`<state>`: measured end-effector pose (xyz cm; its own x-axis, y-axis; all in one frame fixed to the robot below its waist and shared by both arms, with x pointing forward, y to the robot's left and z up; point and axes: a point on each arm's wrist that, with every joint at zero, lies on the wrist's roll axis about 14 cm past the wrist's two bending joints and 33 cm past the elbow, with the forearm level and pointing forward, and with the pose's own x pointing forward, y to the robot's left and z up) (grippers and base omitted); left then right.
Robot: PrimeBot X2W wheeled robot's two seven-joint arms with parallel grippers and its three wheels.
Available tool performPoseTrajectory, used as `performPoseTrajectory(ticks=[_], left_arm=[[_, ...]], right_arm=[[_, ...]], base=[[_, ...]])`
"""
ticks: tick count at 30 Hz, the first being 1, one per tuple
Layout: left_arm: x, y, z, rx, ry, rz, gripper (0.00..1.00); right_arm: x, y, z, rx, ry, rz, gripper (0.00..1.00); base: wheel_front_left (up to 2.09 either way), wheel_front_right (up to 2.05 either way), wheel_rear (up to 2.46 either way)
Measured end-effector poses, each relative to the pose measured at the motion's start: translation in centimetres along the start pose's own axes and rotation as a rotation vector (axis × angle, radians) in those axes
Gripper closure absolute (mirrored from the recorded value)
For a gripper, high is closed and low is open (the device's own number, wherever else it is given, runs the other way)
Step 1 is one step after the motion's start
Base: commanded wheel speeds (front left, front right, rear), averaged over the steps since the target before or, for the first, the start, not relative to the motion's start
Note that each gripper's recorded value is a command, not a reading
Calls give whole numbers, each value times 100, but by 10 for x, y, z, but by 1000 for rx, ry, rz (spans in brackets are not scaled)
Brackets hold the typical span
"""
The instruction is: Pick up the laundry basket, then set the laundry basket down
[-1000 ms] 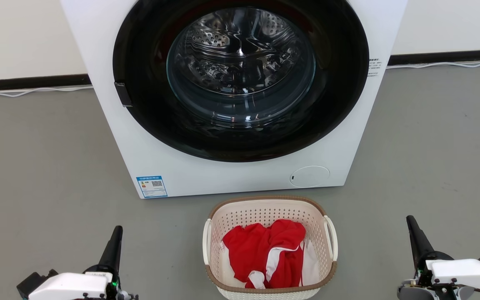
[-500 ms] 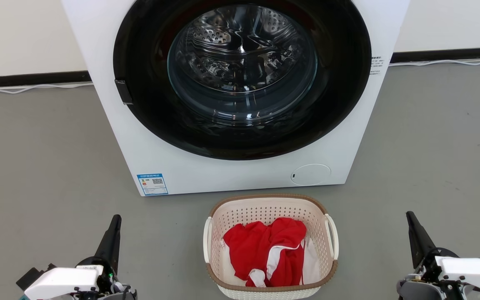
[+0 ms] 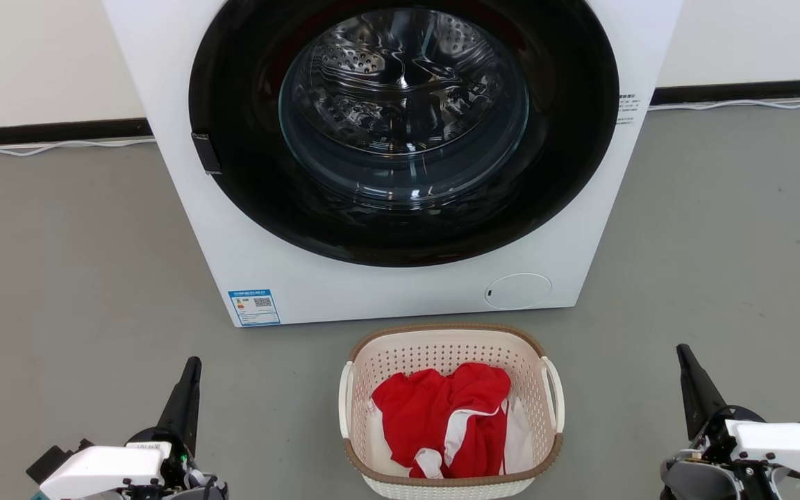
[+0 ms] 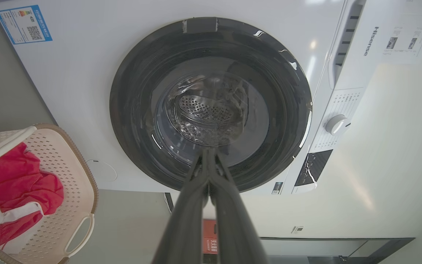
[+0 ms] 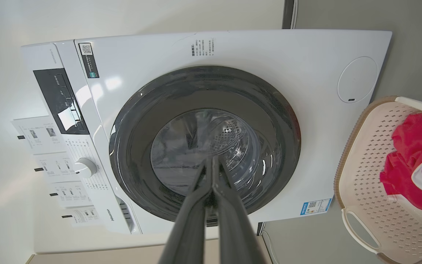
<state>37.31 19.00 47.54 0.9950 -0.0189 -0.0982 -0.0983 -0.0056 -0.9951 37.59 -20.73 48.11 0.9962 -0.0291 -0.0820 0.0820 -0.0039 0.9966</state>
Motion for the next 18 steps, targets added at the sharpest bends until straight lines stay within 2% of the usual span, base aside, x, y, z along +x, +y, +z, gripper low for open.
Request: performPoseTrajectory(ticks=[18], left_arm=[[0, 0, 0, 0, 0, 0, 100]], right_arm=[[0, 0, 0, 0, 0, 0, 100]], base=[[0, 0, 0]])
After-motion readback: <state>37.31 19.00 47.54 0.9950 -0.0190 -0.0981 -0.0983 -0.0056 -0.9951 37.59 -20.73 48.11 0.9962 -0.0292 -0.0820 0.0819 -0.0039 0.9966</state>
